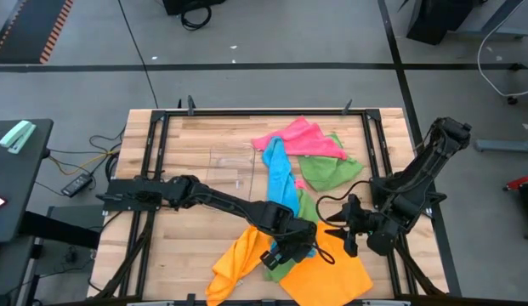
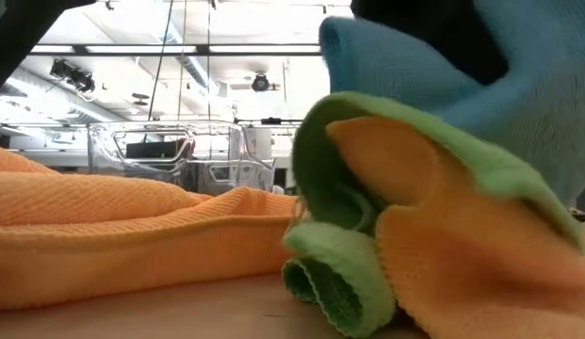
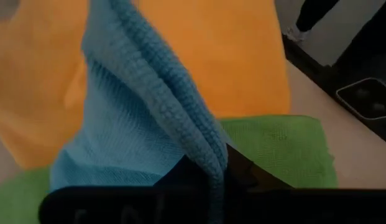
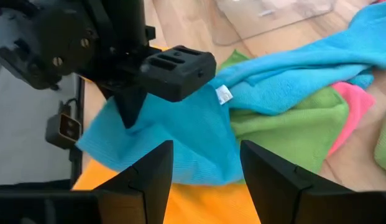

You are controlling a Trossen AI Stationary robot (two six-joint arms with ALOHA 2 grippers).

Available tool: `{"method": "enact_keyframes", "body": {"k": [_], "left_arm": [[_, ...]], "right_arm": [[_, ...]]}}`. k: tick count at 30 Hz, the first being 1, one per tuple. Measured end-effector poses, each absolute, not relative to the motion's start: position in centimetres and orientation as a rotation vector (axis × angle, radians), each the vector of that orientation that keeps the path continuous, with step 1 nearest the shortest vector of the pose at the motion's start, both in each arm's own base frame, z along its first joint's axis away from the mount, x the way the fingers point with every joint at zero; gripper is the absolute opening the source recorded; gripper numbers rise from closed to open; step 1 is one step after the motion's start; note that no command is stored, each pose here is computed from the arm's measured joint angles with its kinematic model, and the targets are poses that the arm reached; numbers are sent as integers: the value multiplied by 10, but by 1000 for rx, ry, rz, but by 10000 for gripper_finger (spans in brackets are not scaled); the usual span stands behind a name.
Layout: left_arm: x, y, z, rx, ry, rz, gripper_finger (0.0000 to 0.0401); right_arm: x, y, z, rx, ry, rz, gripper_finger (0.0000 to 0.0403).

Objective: Fold microfiber towels
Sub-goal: Fold the left blue towel

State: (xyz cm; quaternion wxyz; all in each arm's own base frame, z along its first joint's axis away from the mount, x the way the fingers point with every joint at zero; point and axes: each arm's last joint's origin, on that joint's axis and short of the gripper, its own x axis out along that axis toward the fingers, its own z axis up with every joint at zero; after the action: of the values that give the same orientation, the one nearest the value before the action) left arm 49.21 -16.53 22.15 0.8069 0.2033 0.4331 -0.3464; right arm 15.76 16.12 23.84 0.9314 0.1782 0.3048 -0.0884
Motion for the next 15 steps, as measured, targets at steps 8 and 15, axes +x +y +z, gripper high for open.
{"method": "enact_keyframes", "body": {"k": [8,15], "left_arm": [[493,-166,222,418,917,-731,31],[495,-166,223,377,915,-705,26]], "right_arm": [[167,173,208,390,586,-158,196],[183,182,187,348,585,-163,196]]}}
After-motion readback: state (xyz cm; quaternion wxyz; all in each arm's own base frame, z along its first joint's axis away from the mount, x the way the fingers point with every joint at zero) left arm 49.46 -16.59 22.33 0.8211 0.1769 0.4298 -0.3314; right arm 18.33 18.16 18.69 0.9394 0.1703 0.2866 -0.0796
